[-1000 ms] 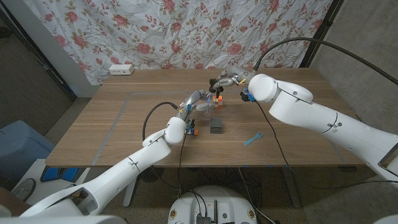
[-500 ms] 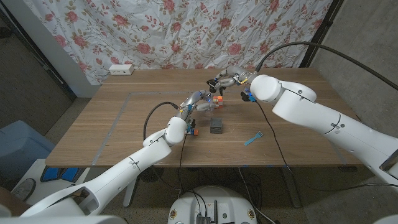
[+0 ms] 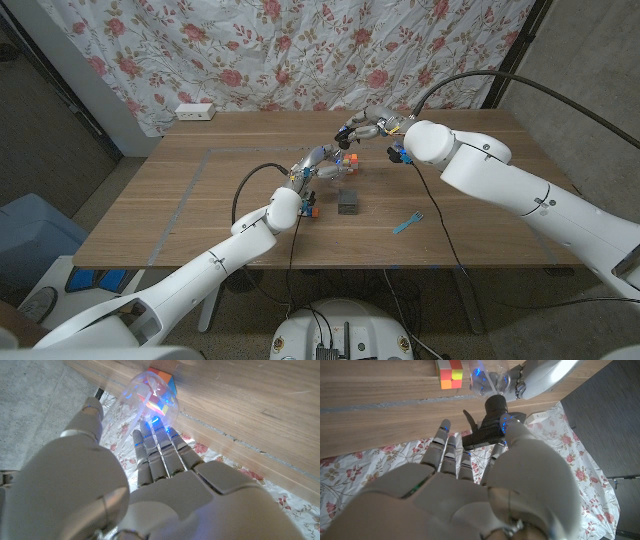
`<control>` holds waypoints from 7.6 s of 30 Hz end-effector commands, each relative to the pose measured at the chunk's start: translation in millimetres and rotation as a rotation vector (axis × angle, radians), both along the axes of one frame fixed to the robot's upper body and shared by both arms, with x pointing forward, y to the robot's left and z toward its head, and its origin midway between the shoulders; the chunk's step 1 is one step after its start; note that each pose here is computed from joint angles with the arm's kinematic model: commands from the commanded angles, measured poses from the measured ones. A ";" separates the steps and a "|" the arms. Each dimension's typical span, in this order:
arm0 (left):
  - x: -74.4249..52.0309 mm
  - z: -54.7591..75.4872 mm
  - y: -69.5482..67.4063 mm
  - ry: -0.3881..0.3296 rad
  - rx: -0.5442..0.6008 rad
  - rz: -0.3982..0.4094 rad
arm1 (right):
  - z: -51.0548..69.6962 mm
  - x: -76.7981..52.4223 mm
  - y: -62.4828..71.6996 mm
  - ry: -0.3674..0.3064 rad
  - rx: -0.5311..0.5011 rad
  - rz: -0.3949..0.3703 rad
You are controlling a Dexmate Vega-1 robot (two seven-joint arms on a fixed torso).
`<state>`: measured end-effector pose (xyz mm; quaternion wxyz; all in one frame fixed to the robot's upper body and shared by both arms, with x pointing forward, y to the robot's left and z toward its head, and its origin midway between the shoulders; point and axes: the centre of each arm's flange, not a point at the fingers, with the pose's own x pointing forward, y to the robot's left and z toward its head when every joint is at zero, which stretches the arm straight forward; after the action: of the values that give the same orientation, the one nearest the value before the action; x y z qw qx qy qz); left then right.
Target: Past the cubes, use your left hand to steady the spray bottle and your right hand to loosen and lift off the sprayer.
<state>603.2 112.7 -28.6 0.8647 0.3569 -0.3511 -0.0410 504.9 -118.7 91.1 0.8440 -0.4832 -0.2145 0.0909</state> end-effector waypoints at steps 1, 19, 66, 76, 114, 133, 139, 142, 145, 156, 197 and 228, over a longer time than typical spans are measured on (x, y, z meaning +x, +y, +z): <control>0.9 -1.5 -2.4 0.009 0.000 -0.005 | -0.5 0.9 -1.9 -0.004 0.026 0.006; 2.6 -3.2 -3.1 0.013 -0.007 -0.008 | 5.2 1.0 -4.6 -0.030 0.013 -0.010; 7.6 3.4 -0.9 -0.011 -0.026 0.007 | 30.5 -10.1 -31.8 -0.080 0.057 0.020; 2.4 0.5 0.4 -0.040 -0.061 0.046 | 28.8 -12.8 -36.7 -0.088 0.067 0.016; -0.8 -3.2 -2.9 -0.042 -0.098 0.059 | 10.6 -15.9 -26.3 -0.144 -0.051 -0.083; 0.8 -3.2 -4.6 -0.028 -0.087 0.055 | 6.2 -5.5 -15.2 -0.098 -0.054 -0.071; 1.3 -3.6 -5.6 -0.027 -0.084 0.052 | 6.1 -2.8 -9.9 -0.082 -0.062 -0.077; 1.6 -4.0 -6.0 -0.022 -0.085 0.054 | 6.4 -2.2 -7.3 -0.083 -0.068 -0.087; 1.9 -4.3 -6.3 -0.019 -0.081 0.056 | 6.9 -1.0 -5.2 -0.079 -0.076 -0.096; 4.2 -3.9 -7.3 -0.013 -0.079 0.050 | 7.2 4.2 0.2 -0.061 -0.091 -0.107; 1.5 -6.6 -11.8 -0.007 -0.087 0.050 | 4.2 9.3 7.0 -0.029 -0.147 -0.159; -0.2 -9.5 -14.3 -0.010 -0.091 0.031 | 5.7 5.9 4.1 -0.006 -0.108 -0.097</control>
<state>603.7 99.1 -35.6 0.8783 0.3254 -0.3501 -0.0062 511.4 -114.3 97.6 0.8162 -0.5442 -0.1876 0.0497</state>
